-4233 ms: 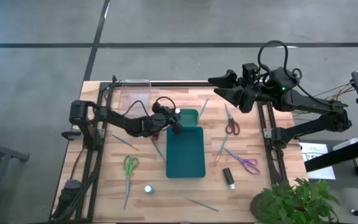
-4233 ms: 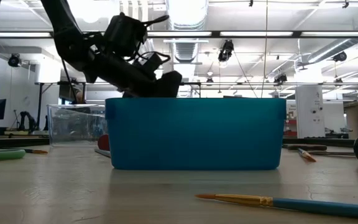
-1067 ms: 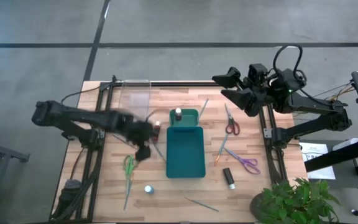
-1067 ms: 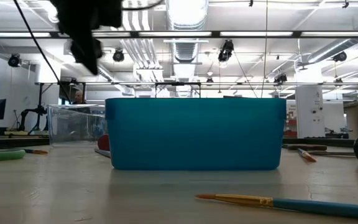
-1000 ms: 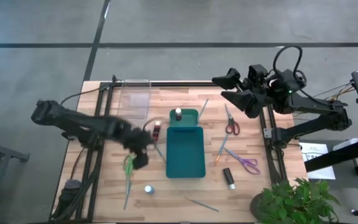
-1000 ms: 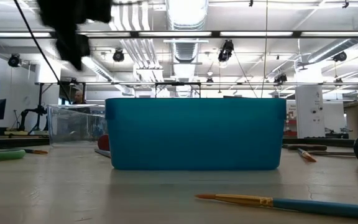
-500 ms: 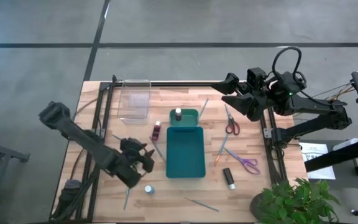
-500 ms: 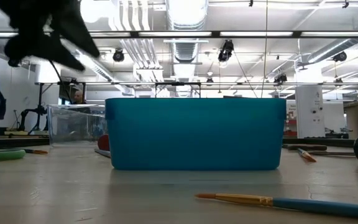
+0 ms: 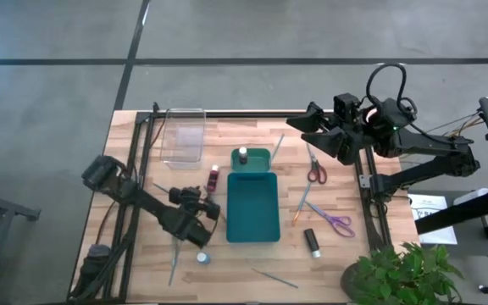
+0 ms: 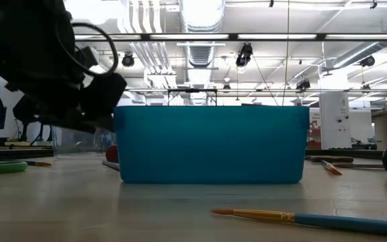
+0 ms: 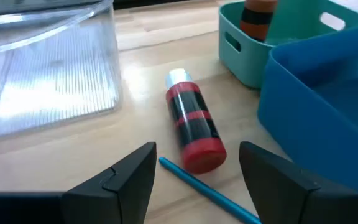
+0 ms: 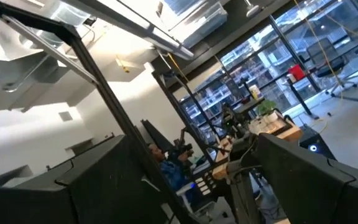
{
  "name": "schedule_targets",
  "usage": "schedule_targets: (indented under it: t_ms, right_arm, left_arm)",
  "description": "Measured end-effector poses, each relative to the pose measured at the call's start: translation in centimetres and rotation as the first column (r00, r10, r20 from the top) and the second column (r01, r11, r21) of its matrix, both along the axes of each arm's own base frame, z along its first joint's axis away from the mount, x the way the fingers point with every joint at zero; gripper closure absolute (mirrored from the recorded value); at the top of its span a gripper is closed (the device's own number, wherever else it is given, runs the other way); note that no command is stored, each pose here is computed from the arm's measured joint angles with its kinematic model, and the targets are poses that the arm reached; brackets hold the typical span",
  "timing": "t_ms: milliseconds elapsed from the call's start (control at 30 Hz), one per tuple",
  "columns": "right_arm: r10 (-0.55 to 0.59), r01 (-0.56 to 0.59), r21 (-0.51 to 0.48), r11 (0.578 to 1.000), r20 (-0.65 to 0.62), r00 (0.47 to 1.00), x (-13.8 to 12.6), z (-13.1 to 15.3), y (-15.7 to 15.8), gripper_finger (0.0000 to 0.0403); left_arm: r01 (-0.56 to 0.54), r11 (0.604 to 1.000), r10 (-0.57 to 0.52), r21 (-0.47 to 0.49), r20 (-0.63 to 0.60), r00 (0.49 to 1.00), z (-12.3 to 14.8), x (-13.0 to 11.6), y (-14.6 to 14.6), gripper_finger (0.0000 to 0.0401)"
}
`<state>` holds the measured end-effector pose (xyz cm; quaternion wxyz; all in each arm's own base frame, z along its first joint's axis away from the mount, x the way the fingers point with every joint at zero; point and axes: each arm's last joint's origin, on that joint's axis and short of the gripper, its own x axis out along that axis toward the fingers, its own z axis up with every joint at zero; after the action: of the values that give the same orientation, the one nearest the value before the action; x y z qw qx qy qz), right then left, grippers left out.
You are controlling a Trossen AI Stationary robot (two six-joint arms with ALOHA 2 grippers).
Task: Pick & Place Paint Supplies
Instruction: Put the red paint bottle into the green bin
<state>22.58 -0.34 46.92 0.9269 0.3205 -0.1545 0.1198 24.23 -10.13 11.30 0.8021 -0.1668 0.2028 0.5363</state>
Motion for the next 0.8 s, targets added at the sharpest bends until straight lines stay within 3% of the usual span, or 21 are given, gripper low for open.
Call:
schedule_targets:
  t_ms: [800]
  right_arm:
    - [-0.026,0.026,0.008,1.000,0.001,1.000,0.0,0.0,-0.1,0.0050]
  left_arm:
    - [-0.026,0.994,0.019,-0.109,-0.066,0.998,-1.1,2.0,3.3,0.0161]
